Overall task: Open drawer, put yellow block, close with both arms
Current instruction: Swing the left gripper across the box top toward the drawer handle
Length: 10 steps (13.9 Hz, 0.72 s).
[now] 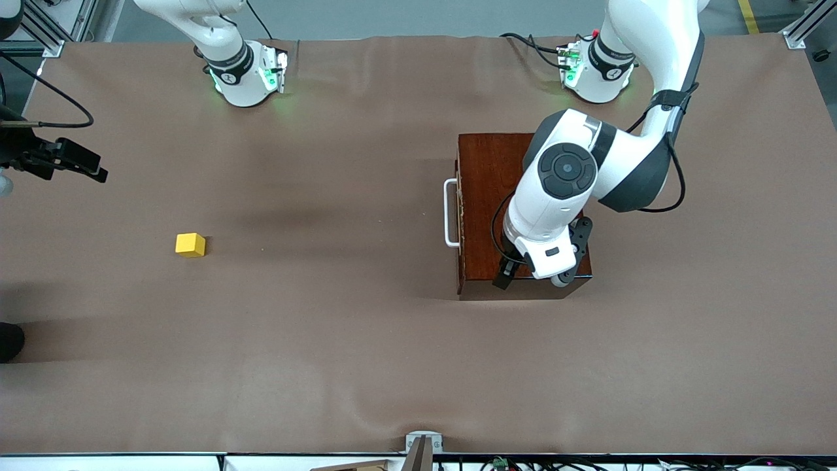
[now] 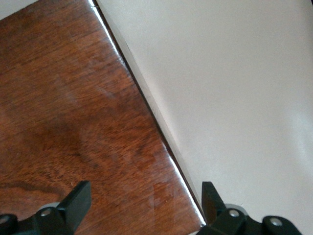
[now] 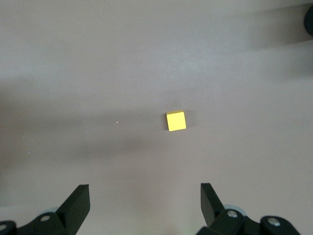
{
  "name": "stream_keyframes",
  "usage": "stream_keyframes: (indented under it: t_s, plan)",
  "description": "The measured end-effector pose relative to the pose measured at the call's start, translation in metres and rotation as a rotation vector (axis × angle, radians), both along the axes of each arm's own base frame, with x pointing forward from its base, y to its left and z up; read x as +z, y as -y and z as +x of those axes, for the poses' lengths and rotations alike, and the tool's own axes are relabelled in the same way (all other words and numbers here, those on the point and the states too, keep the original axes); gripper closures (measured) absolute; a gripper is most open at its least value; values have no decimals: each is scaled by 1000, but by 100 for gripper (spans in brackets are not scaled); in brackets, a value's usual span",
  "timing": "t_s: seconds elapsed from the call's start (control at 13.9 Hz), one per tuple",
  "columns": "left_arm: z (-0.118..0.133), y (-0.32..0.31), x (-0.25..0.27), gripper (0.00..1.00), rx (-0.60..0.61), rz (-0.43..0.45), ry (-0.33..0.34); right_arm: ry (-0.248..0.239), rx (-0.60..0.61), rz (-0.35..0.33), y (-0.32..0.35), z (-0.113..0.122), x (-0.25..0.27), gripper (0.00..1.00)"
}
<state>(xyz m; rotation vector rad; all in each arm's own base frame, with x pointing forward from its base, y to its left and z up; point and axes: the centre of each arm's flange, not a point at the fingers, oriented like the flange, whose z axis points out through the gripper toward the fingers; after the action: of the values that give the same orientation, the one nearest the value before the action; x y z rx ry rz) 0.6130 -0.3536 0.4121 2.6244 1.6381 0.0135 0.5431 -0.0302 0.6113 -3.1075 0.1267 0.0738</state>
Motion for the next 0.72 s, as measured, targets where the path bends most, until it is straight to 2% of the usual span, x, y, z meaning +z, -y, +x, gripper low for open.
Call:
stream_keyframes:
  t_s: [0.22,0.36,0.5,0.72]
  plan:
    - [3,0,-5,0,-16,20,10,0,0,0,0,0,0,0]
    - [6,8,-8,0,-69,16,19,0,0,0,0,0,0,0]
    - [-1,28,-13,0,-220,43,34,0,0,0,0,0,0,0]
    - [-32,80,-20,0,-425,130,74,-1,0,0,0,0,0,0]
